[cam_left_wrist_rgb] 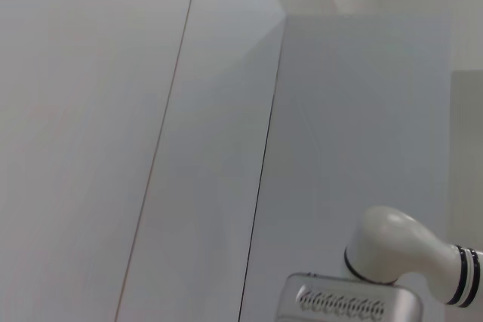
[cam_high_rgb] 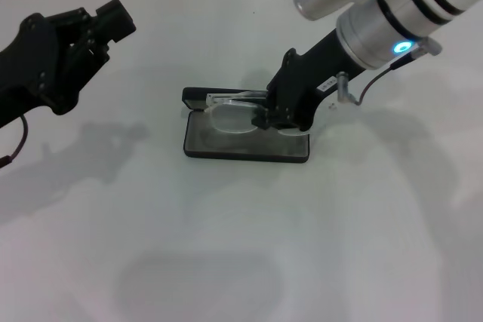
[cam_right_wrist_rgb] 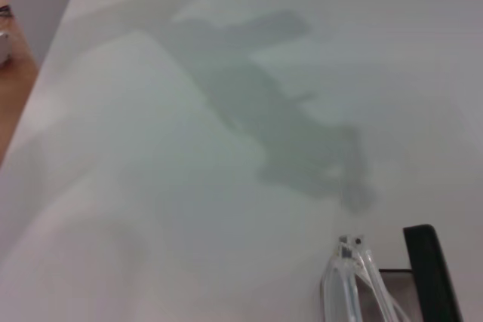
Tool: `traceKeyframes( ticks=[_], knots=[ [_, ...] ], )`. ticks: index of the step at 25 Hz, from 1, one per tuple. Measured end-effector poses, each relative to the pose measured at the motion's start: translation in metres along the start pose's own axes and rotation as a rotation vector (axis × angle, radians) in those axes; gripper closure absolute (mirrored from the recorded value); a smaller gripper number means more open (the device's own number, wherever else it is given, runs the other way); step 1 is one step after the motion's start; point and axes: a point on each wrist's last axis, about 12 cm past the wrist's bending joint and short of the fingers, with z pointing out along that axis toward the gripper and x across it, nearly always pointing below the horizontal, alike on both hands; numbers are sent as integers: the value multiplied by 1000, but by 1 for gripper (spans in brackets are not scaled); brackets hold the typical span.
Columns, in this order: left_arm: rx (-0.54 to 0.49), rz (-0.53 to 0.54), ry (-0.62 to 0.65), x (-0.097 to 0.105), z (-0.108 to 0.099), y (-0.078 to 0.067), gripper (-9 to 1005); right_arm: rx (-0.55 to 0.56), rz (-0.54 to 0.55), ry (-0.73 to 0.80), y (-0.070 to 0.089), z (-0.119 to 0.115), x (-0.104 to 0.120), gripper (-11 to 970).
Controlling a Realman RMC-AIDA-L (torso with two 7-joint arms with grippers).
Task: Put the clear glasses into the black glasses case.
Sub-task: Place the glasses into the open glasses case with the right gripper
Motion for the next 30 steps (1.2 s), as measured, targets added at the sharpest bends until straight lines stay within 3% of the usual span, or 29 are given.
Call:
traceKeyframes(
  ticks=[13, 30],
  knots=[
    [-3, 14, -17, 3, 5, 1, 920, 35, -33, 71, 2, 32, 6, 843],
    [-38, 12, -48, 8, 2, 1, 921, 30, -51, 34, -3, 42, 6, 844]
  ],
)
